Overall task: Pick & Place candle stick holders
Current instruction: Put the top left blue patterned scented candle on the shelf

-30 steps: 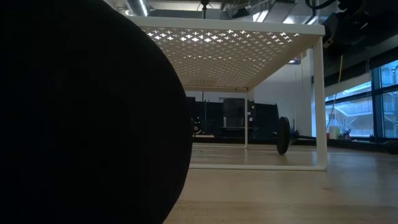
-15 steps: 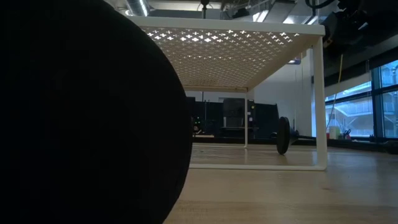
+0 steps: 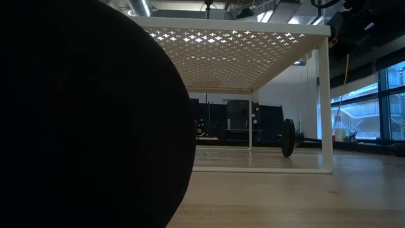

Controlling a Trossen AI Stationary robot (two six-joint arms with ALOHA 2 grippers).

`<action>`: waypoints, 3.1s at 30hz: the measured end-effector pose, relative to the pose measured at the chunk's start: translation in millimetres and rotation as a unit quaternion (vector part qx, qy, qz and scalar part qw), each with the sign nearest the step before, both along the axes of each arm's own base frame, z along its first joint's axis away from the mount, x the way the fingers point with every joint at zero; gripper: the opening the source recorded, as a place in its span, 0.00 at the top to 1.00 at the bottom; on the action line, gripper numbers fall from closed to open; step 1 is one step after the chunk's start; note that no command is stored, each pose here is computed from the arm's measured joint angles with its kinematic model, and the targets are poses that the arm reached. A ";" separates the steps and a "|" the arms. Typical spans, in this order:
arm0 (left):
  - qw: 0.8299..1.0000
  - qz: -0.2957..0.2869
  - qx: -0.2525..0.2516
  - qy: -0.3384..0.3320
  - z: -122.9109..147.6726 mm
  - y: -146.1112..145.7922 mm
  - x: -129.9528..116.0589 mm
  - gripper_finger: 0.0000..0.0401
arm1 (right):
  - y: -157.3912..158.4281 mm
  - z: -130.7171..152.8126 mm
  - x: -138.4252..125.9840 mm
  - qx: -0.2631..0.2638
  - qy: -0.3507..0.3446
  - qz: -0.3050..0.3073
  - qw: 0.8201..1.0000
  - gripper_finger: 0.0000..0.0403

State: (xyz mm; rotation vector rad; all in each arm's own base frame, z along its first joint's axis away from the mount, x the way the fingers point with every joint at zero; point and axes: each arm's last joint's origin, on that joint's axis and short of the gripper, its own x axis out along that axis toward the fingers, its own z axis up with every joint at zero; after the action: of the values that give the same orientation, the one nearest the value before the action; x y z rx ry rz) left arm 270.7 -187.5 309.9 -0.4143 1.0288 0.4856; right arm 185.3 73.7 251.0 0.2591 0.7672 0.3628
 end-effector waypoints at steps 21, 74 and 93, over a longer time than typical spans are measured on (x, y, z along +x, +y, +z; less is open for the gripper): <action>0.986 -0.150 0.045 -0.053 26.2 74.2 118.2 0.27 | 0.1 0.1 0.0 0.002 0.000 0.002 1.000 0.52; 0.985 -0.130 0.065 0.092 -3.1 106.5 143.5 0.10 | 0.1 0.1 0.0 0.002 0.000 0.002 1.000 0.52; 0.987 -0.114 0.067 0.091 16.0 104.7 126.3 0.09 | 0.1 -0.2 -0.3 0.001 0.002 0.002 1.000 0.52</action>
State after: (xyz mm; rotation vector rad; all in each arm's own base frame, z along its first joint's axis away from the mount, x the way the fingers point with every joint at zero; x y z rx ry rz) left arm 397.0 -82.8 325.9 -0.1322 1.1956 0.3889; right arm 185.1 73.7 250.7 0.2599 0.7716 0.3669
